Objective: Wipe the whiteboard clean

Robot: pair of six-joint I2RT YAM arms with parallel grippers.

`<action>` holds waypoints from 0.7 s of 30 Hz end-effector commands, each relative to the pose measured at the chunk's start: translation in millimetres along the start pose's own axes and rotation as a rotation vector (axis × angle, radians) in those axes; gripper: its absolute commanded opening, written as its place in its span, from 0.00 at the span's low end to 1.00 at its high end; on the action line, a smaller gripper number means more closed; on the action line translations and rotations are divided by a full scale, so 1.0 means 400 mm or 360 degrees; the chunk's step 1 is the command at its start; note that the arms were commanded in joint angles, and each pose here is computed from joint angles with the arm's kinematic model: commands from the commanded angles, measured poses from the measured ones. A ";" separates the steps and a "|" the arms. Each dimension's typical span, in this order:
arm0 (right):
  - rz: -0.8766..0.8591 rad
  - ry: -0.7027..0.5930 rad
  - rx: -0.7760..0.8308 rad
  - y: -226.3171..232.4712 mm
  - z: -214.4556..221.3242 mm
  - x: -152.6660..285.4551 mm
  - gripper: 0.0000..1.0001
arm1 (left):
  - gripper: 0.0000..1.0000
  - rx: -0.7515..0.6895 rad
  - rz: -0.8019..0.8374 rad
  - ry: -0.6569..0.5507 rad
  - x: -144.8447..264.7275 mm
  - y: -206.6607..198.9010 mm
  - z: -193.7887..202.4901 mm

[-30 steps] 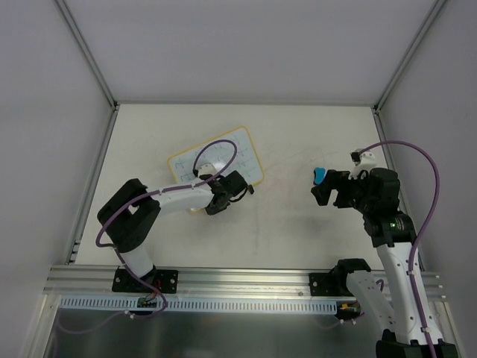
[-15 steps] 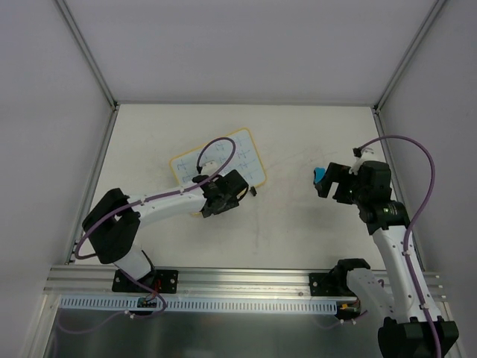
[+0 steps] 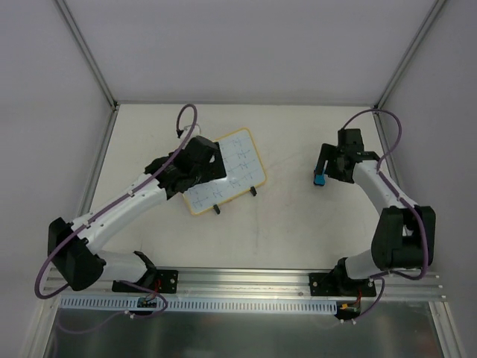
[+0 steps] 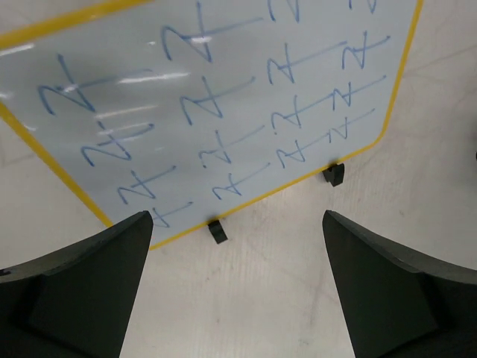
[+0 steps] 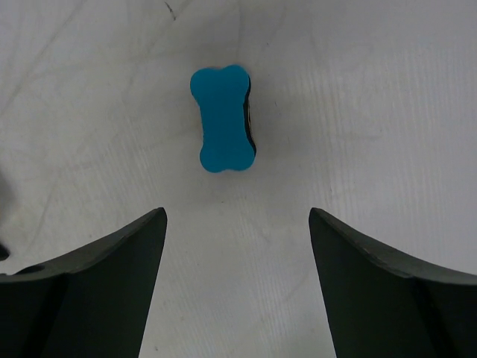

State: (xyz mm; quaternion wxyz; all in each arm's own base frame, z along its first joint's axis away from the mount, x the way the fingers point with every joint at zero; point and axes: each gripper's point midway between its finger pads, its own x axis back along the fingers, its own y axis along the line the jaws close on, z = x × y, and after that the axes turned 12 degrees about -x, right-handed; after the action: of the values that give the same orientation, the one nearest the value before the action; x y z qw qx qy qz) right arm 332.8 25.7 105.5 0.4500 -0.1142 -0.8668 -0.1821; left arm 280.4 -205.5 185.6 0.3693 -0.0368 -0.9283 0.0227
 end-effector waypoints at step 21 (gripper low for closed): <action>0.0192 0.0120 0.0012 0.052 -0.040 -0.223 0.53 | 0.99 0.0059 -0.0061 -0.0126 0.073 0.349 -0.070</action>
State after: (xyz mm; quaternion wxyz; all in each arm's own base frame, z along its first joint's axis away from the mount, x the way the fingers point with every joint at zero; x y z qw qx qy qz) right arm 387.4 38.6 31.7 0.5178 -0.1469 -0.8284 -0.1549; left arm 289.6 -63.3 216.1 0.3380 0.0058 -0.9403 0.0386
